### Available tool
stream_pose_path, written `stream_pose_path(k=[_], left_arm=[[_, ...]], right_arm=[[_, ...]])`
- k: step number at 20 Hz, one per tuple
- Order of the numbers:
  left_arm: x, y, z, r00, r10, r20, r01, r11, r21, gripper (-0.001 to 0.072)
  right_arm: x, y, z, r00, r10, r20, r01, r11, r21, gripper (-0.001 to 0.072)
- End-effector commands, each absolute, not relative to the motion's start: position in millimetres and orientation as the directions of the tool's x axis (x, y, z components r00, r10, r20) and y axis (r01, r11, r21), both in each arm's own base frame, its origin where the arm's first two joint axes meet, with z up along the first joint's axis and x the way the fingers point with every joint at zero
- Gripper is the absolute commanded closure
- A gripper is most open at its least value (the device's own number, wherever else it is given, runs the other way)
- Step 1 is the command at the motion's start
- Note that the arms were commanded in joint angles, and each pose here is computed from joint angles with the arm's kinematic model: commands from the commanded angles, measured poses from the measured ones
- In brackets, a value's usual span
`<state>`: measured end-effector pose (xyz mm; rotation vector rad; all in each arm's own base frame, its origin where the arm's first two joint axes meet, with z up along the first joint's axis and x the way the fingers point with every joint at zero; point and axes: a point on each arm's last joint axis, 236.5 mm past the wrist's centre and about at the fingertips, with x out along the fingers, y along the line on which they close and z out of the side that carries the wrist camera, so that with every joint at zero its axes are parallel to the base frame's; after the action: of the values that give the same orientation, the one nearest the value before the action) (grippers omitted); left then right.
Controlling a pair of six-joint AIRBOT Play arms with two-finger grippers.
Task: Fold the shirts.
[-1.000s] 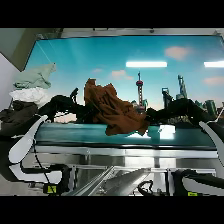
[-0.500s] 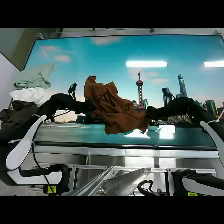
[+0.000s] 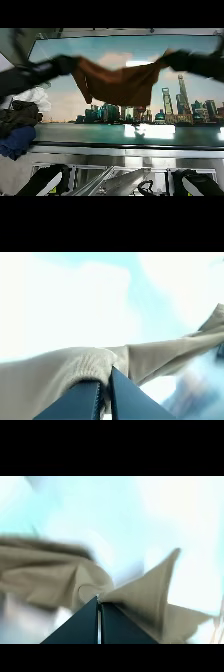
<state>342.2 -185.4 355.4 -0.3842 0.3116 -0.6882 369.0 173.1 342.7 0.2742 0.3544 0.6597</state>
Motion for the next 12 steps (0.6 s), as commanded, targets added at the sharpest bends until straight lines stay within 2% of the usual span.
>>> stream_pose_path(k=[1, 3, 4, 6, 9, 12], left_arm=[[187, -161, 545, 0.7, -0.659, 0.275, 0.708, 0.69, -0.147, 0.0688], [127, -142, 591, 0.668, -0.63, 0.395, 0.71, 0.699, -0.087, 0.0688], [114, -133, 600, 0.679, -0.607, 0.413, 0.691, 0.718, -0.082, 0.0688], [125, -124, 594, 0.735, -0.572, 0.365, 0.648, 0.75, -0.131, 0.0687], [185, -142, 552, 0.782, -0.602, 0.161, 0.623, 0.75, -0.221, 0.0687], [276, -171, 479, 0.768, -0.631, -0.111, 0.571, 0.753, -0.327, 0.0687]], right_arm=[[240, 124, 546, 0.826, 0.505, 0.251, -0.512, 0.858, -0.042, 0.0702], [173, 98, 599, 0.8, 0.424, 0.425, -0.407, 0.904, -0.135, 0.0702], [151, 89, 611, 0.787, 0.395, 0.473, -0.36, 0.918, -0.168, 0.0702], [139, 82, 615, 0.787, 0.371, 0.494, -0.313, 0.929, -0.198, 0.0701], [185, 88, 594, 0.837, 0.38, 0.393, -0.327, 0.924, -0.197, 0.0702], [290, 106, 530, 0.899, 0.412, 0.147, -0.392, 0.908, -0.147, 0.0702]])
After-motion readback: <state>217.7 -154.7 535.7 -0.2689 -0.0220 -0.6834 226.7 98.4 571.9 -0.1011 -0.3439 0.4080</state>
